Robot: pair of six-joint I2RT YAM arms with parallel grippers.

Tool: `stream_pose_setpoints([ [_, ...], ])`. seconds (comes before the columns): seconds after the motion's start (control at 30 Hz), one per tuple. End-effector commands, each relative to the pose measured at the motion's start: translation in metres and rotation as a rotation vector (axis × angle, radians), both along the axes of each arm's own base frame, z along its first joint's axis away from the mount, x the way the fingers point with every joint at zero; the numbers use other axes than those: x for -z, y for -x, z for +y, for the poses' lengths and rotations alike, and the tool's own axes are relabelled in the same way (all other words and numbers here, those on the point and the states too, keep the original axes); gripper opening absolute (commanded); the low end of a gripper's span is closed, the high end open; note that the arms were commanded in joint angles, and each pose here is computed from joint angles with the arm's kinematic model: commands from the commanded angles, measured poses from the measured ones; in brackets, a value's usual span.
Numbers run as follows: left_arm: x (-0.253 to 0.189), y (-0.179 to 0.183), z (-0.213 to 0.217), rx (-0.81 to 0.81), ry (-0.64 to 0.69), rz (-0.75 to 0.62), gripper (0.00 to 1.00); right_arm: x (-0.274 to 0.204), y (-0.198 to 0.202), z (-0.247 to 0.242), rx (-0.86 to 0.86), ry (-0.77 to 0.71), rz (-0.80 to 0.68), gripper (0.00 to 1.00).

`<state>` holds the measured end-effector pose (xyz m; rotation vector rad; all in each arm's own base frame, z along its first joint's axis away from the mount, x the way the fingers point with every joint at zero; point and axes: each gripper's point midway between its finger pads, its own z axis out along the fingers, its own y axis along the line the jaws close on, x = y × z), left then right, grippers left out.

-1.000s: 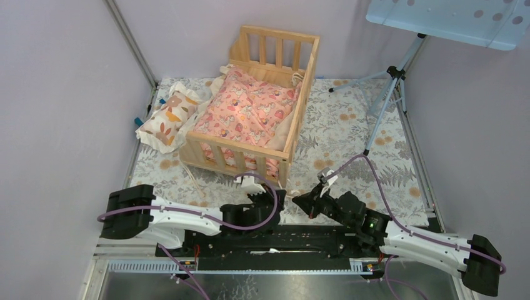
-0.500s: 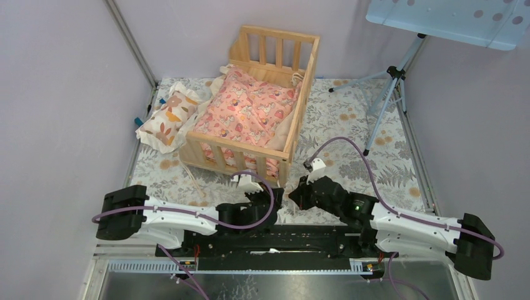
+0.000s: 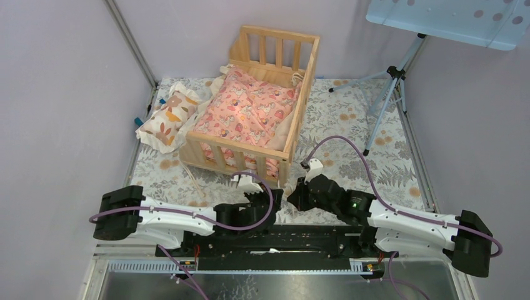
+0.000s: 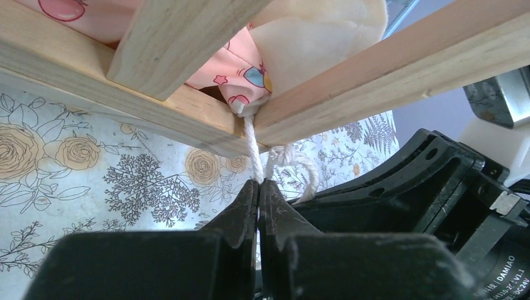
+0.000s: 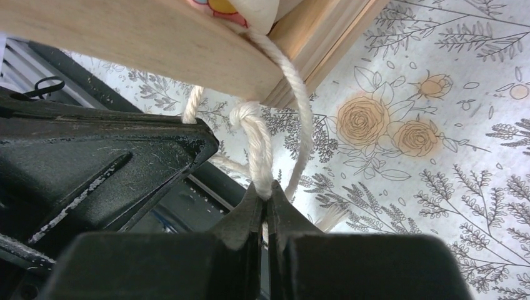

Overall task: Set up the pet bed
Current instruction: Tie the ropes to the bed frame.

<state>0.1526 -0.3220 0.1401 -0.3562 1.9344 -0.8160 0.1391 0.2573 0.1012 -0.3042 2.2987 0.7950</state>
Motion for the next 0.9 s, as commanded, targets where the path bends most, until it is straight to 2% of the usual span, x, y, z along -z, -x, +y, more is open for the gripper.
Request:
stream_pose_setpoints([
  [0.0,-0.032,-0.011,0.008,-0.067,0.063,-0.074,0.00,0.035,0.022,-0.029,-0.017,0.146,0.105,0.00],
  [0.3,-0.037,-0.012,0.006,-0.057,0.056,-0.090,0.00,0.056,0.033,-0.037,-0.021,0.161,0.158,0.00],
  [0.6,-0.040,-0.012,0.004,-0.046,0.055,-0.105,0.00,0.054,0.037,-0.035,-0.075,0.191,0.167,0.00],
  [0.87,-0.043,-0.011,0.005,-0.038,0.062,-0.112,0.00,0.064,0.055,-0.023,-0.170,0.209,0.270,0.00],
])
